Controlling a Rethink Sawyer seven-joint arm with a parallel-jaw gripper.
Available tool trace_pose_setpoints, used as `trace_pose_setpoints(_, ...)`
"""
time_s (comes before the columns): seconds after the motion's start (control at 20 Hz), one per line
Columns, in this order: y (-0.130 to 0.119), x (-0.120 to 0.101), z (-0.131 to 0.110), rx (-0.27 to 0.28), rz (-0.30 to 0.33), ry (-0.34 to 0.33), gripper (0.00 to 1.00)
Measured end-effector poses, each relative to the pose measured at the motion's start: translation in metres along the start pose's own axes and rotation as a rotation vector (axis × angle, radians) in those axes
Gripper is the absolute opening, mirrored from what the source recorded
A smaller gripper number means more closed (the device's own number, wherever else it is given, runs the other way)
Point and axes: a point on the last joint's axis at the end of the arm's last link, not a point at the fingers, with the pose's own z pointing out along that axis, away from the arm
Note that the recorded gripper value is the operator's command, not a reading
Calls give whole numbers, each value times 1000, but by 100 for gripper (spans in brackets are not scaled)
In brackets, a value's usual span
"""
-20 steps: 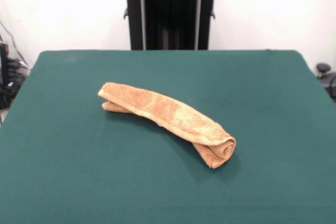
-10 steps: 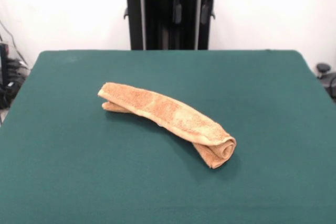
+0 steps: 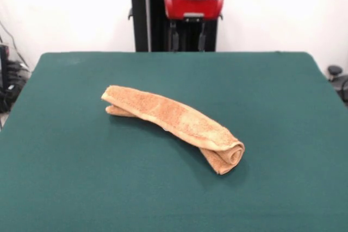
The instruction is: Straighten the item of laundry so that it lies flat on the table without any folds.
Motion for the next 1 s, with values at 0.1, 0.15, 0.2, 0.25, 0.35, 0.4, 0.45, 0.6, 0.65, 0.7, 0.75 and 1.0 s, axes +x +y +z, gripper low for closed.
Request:
trace_pose_setpoints(0.1, -3, -5, 10, -1, -8, -2, 100)
trace_pose_setpoints(0.15, -4, -7, 13, -3, -11, -2, 100)
trace_pose_setpoints(0.2, -4, -9, 16, -4, -15, -3, 100)
trace_pose_setpoints(0.25, -4, -12, 21, -8, -20, -5, 100)
trace_pose_setpoints(0.35, -4, -17, 27, -13, -25, -8, 100)
trace_pose_setpoints(0.4, -5, -21, 31, -15, -27, -10, 100)
trace_pose_setpoints(0.45, -6, -23, 33, -17, -27, -11, 100)
trace_pose_setpoints(0.6, -9, -31, 44, -22, -34, -15, 100)
trace_pose_setpoints(0.65, -10, -33, 46, -23, -37, -15, 100)
trace_pose_setpoints(0.7, -11, -36, 50, -25, -39, -17, 100)
trace_pose_setpoints(0.75, -11, -39, 53, -26, -41, -19, 100)
trace_pose_setpoints(1.0, -11, -57, 66, -52, -44, -36, 100)
